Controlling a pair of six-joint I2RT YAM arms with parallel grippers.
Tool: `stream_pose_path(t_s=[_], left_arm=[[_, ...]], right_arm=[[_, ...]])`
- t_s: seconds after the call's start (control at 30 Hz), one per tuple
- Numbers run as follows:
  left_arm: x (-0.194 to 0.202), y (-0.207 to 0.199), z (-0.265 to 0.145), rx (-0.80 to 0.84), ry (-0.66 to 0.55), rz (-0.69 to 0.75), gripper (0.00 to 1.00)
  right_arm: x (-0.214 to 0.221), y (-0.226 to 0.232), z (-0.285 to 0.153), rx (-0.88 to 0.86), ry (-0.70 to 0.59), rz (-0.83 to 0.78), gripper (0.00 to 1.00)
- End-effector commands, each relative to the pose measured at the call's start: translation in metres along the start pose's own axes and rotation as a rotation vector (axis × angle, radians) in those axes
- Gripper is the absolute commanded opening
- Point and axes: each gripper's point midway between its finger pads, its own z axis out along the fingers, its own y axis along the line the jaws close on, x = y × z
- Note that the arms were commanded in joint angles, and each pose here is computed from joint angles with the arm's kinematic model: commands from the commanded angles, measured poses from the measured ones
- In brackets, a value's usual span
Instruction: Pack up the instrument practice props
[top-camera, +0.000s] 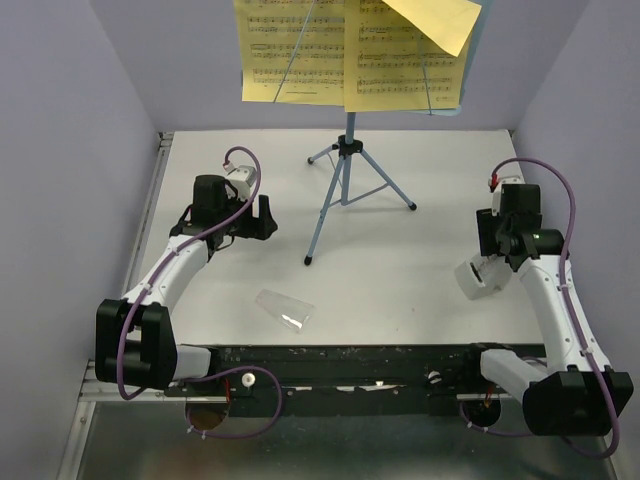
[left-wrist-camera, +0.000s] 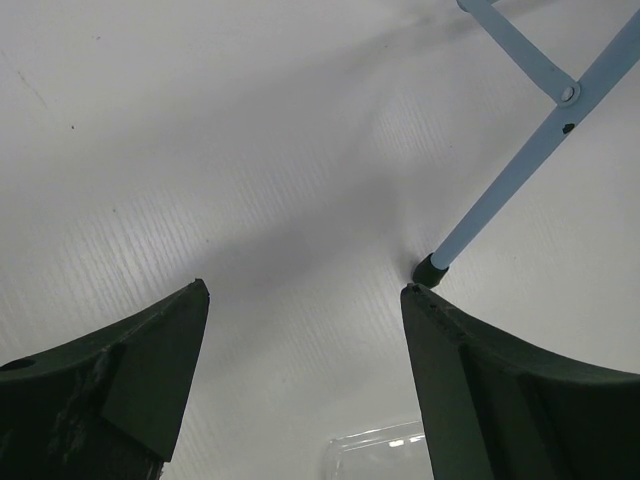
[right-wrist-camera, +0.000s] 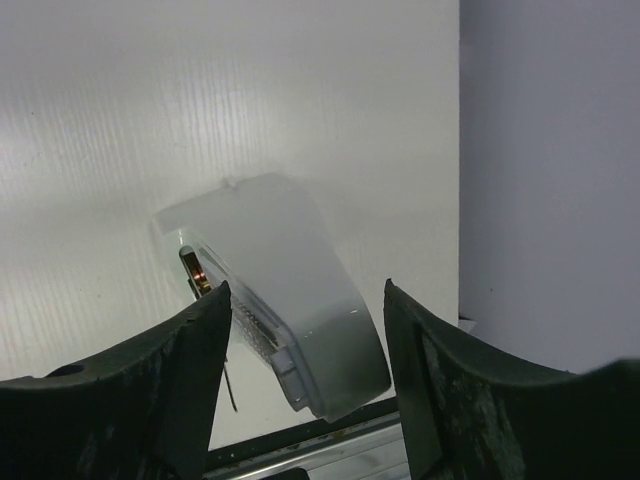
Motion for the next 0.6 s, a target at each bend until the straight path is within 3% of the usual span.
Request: stream_pose_path(t_s=[0.0,0.1,0.27,0.43,0.57], left_arm=[[0.001,-0.009,0.000,0.039,-0.007,0.005,0.87],[0.000,-0.009,0.000,0.041,-0.010,0.008,0.87],[0.002,-0.009,0.000,0.040,-0.003,0.006,0.87],[0.002,-0.010,0.000,0.045,-0.006,0.015,0.87],[0.004,-0.010,-0.002,0.046,-0.002,0.027,0.87]], right_arm=[[0.014,0.019,0.008,-0.091,0.039,-0.026,0.66],[0.015,0.032,0.009,-0.169,0.032,-0.063,0.55],[0.006,0.060,0.003,-0.348,-0.031,-0.124,0.22],[-0.008,0.093,-0.008,-0.561,-0.106,-0.190,0.09],[-0.022,0.115,-0.018,-0.696,-0.165,-0.249,0.05]])
